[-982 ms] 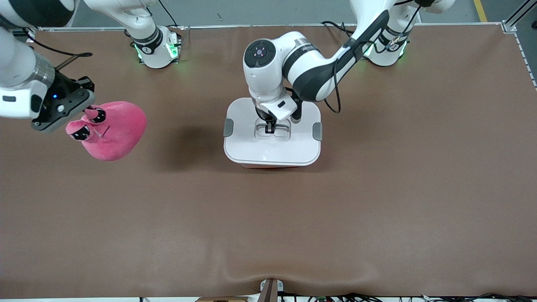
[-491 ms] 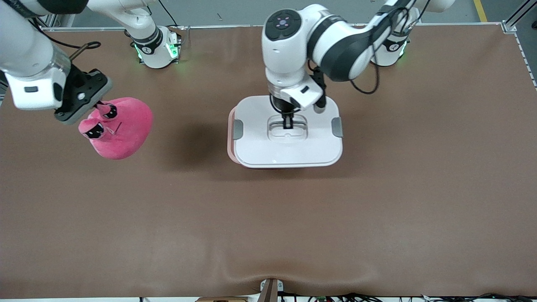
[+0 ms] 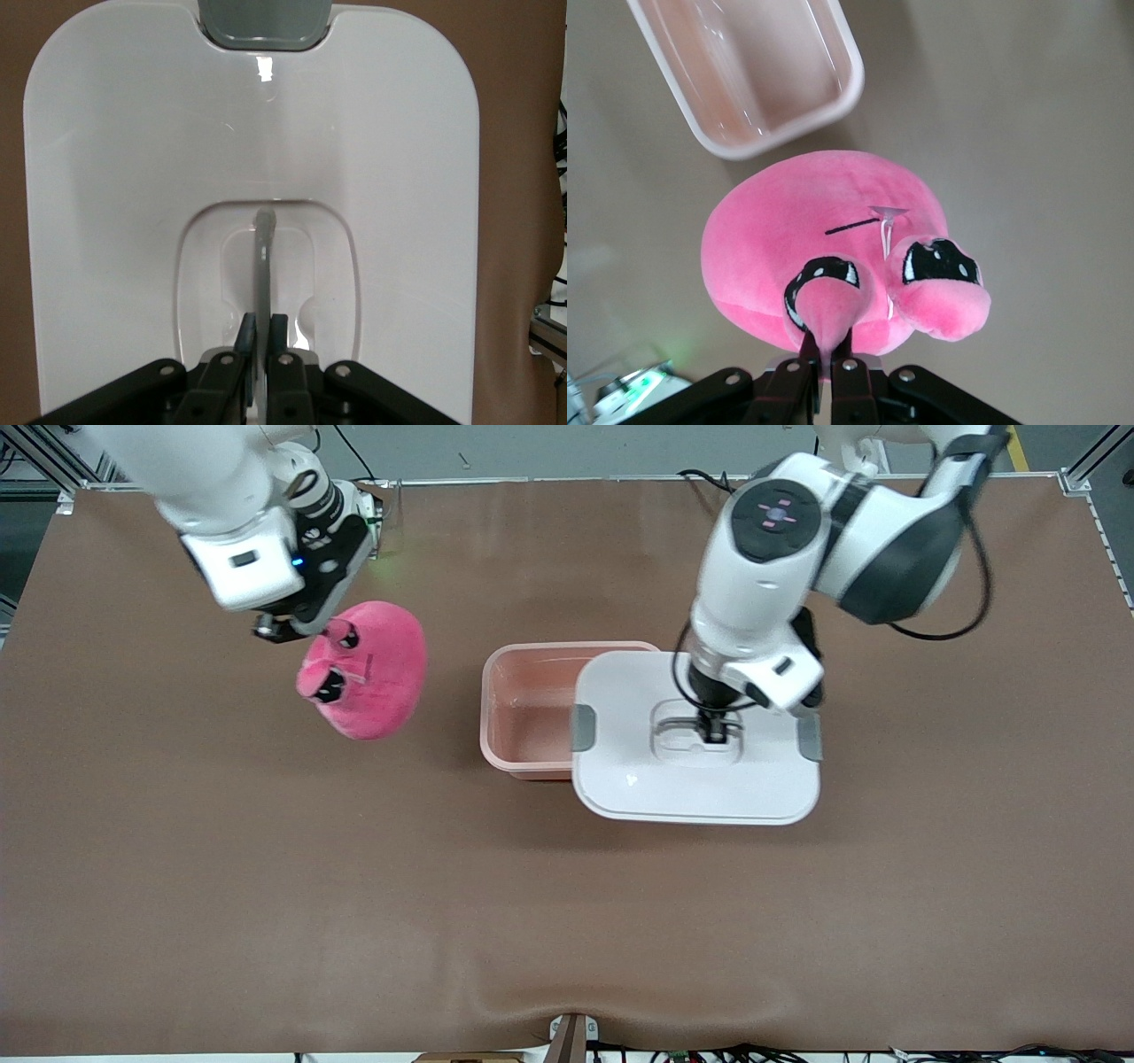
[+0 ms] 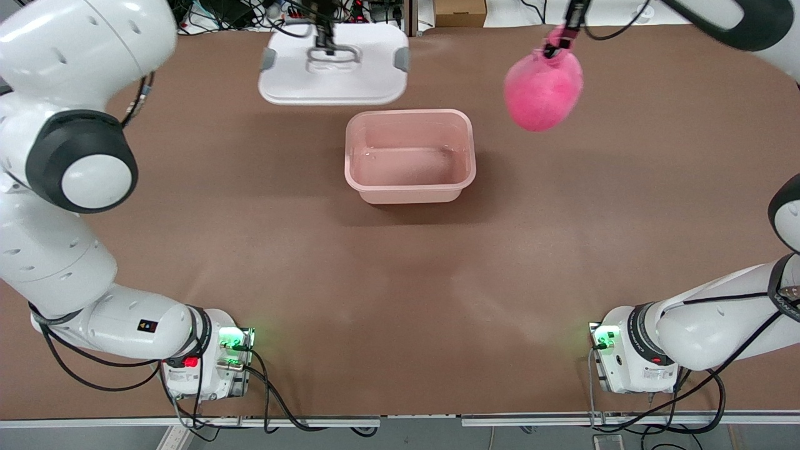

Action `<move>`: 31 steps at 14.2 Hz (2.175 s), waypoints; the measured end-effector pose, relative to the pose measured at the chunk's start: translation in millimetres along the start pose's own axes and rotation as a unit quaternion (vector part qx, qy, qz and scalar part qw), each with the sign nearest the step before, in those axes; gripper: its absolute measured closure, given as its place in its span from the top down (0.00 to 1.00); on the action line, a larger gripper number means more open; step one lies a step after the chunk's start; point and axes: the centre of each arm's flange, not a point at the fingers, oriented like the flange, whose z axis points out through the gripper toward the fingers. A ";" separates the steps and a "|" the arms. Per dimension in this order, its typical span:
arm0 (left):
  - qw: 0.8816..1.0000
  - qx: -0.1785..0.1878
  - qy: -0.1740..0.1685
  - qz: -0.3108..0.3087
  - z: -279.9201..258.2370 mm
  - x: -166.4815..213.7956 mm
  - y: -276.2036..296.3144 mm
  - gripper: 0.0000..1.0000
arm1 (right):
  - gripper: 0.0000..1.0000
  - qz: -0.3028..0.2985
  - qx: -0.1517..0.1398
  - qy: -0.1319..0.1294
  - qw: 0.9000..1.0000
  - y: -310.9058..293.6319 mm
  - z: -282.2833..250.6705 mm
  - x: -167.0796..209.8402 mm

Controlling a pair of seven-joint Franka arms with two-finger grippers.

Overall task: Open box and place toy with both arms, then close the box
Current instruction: 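Carry the plush over the open pink box with the right gripper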

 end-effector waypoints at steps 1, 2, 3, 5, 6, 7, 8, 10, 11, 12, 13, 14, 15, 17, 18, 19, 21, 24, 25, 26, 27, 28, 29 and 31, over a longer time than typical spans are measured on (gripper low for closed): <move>1.000 0.007 0.002 0.012 -2.4 19.8 5.4 0.07 | 0.07 -0.020 -0.007 0.008 1.000 -12.9 -1.1 15.4; 1.000 0.015 0.005 0.024 -4.6 39.1 9.5 0.07 | 0.07 -0.039 -0.013 0.015 0.999 -27.1 -1.7 30.9; 0.999 0.023 0.007 0.036 -6.0 57.4 13.1 0.07 | 0.07 -0.060 -0.020 0.023 0.998 -42.8 -2.5 47.0; 0.998 0.031 0.007 0.058 -6.9 93.5 21.8 0.07 | 0.07 -0.104 -0.034 0.043 0.993 -80.9 -2.4 82.8; 0.997 0.034 0.006 0.067 -5.9 111.2 26.7 0.07 | 0.07 -0.124 -0.036 0.047 0.991 -99.2 1.1 98.2; 0.996 0.037 0.006 0.077 -4.0 127.2 30.7 0.07 | 0.07 -0.138 -0.035 0.046 0.989 -112.4 7.4 110.2; 0.995 0.040 0.005 0.086 -1.2 141.2 33.7 0.07 | 0.07 -0.147 -0.031 0.041 0.988 -119.4 16.9 119.2; 0.994 0.049 0.003 0.098 7.3 160.2 38.0 0.07 | 0.07 -0.156 -0.022 0.026 0.987 -119.8 40.4 132.0; 0.993 0.054 0.002 0.100 13.1 165.1 39.7 0.07 | 0.07 -0.163 -0.021 0.016 0.986 -118.2 53.5 138.3; 0.993 0.059 0.001 0.100 19.5 168.4 41.2 0.07 | 0.07 -0.171 -0.025 0.006 0.985 -118.0 66.0 145.2; 0.993 0.065 0.000 0.099 25.7 170.8 42.5 0.07 | 0.07 -0.181 -0.033 -0.004 0.983 -120.3 77.2 153.0; 0.993 0.068 -0.001 0.098 30.5 172.1 43.5 0.07 | 0.07 -0.190 -0.041 -0.009 0.981 -124.6 86.7 161.5; 0.993 0.071 -0.002 0.098 33.9 172.6 44.2 0.07 | 0.07 -0.199 -0.046 -0.013 0.979 -129.6 94.8 168.9; 0.992 0.075 -0.005 0.098 38.2 171.9 44.1 0.07 | 0.07 -0.206 -0.050 -0.016 0.977 -133.6 104.1 176.3; 0.992 0.077 -0.007 0.097 39.8 171.2 43.6 0.07 | 0.07 -0.206 -0.053 -0.019 0.977 -132.2 105.6 176.5; 0.992 0.079 -0.008 0.097 40.9 170.8 43.3 0.07 | 0.07 -0.205 -0.055 -0.021 0.977 -130.1 106.2 175.9; 0.992 0.079 -0.009 0.097 41.3 170.2 43.1 0.07 | 0.07 -0.204 -0.056 -0.023 0.977 -126.9 108.1 175.3; 0.992 0.079 -0.010 0.102 40.3 165.0 42.0 0.07 | 0.07 -0.203 -0.059 -0.027 0.977 -121.6 117.9 177.9; 0.991 0.078 -0.011 0.103 39.7 162.9 41.5 0.07 | 0.07 -0.205 -0.063 -0.031 0.976 -120.1 123.7 179.6; 0.991 0.078 -0.011 0.105 39.0 161.1 41.0 0.07 | 0.07 -0.208 -0.067 -0.037 0.975 -118.8 129.9 181.0; 0.991 0.077 -0.011 0.106 38.1 160.0 40.7 0.07 | 0.07 -0.210 -0.070 -0.043 0.974 -117.7 136.5 182.2; 0.991 0.077 -0.011 0.106 37.4 159.6 40.6 0.07 | 0.07 -0.212 -0.071 -0.048 0.974 -116.9 141.8 182.8; 0.991 0.076 -0.011 0.106 36.7 159.4 40.6 0.07 | 0.07 -0.213 -0.070 -0.050 0.973 -116.7 144.7 183.3; 0.991 0.075 -0.012 0.107 35.8 158.1 40.5 0.07 | 0.07 -0.219 -0.070 -0.051 0.972 -117.0 145.1 183.6</move>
